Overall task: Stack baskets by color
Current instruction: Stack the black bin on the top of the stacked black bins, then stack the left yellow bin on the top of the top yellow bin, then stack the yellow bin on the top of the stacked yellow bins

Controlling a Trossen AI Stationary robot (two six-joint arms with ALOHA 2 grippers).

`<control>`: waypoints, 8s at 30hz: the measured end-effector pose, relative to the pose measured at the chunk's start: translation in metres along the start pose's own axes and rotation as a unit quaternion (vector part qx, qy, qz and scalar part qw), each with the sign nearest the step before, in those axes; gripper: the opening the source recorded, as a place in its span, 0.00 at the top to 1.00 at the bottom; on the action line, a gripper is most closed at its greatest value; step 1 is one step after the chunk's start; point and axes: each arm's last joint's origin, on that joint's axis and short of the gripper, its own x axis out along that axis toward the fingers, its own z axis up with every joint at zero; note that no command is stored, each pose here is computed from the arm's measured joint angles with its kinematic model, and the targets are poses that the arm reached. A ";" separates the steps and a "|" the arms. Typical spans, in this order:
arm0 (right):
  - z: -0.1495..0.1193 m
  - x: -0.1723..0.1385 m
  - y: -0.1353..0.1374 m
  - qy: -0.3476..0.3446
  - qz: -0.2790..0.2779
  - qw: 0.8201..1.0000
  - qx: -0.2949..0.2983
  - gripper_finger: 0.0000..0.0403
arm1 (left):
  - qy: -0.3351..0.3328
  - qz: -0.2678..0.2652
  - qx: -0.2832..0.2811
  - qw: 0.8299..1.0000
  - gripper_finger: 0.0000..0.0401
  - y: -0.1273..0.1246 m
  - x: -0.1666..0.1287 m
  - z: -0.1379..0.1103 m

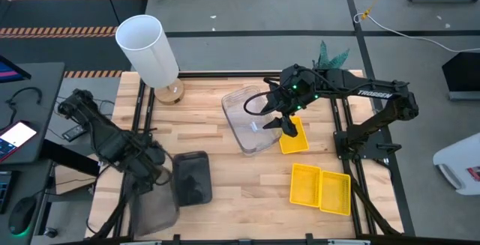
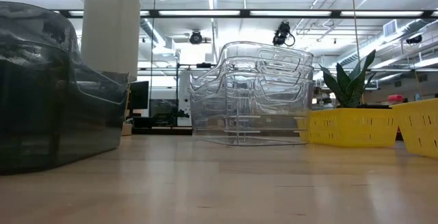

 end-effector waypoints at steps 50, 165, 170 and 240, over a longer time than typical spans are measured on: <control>-0.032 0.005 0.002 0.105 -0.025 0.992 0.067 0.40 | -0.011 0.121 0.132 0.984 0.56 0.009 0.076 0.116; -0.172 0.027 0.061 0.308 -0.172 0.934 0.055 0.98 | -0.389 -0.128 0.202 0.890 0.67 0.036 -0.026 0.063; -0.162 0.010 0.029 0.293 -0.177 0.939 0.025 0.98 | -0.402 -0.107 0.193 0.889 0.67 0.037 -0.027 0.064; -0.180 0.024 0.018 0.352 -0.206 0.897 0.173 0.49 | -0.435 -0.134 0.182 0.872 0.67 0.069 0.012 0.021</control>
